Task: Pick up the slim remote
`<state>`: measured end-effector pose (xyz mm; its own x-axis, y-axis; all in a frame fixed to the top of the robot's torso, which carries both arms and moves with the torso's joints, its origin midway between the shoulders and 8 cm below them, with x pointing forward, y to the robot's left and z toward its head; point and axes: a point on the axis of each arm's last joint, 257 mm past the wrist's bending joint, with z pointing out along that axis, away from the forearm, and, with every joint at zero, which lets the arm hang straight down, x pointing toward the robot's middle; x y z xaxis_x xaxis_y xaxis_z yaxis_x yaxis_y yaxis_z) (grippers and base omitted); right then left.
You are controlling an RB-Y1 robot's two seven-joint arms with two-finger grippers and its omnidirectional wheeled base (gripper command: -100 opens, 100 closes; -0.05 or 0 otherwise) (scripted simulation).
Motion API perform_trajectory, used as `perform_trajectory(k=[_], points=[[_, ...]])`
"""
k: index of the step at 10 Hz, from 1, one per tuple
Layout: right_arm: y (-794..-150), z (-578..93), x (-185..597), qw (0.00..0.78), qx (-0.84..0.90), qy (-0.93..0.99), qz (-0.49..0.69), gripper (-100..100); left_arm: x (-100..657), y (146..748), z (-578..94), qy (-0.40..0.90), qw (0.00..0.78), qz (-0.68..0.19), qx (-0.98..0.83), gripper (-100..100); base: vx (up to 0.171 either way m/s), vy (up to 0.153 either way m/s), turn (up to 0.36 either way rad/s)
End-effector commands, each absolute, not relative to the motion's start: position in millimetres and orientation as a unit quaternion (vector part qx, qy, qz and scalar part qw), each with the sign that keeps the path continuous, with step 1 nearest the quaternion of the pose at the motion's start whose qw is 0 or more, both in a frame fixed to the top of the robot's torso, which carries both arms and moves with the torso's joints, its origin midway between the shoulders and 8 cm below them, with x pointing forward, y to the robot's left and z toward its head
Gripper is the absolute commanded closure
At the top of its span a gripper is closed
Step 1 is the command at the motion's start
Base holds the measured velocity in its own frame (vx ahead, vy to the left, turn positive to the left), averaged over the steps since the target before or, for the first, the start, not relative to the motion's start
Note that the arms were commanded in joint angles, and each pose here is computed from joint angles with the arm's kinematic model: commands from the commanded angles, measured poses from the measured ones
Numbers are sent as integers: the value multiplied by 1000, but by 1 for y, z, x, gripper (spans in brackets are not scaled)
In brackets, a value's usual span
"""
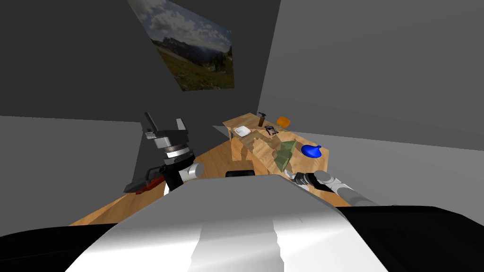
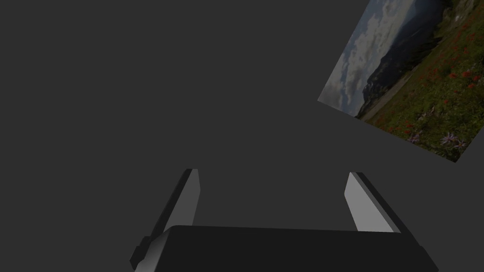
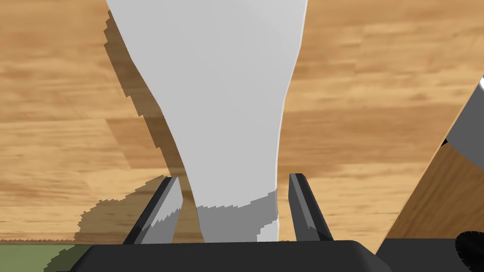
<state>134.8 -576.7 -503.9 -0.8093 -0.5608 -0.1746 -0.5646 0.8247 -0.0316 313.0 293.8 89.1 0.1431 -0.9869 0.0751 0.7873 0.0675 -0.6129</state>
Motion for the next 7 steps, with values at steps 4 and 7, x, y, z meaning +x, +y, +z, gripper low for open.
perform_trajectory(k=[4, 7], points=[[-583, -490, 143, 89, -304, 948, 9, 100, 313, 294, 89, 186, 707, -628, -269, 0, -3, 20, -64], [-586, -486, 143, 88, -307, 948, 9, 0, 313, 294, 89, 186, 707, -628, -269, 0, -6, 19, -35]])
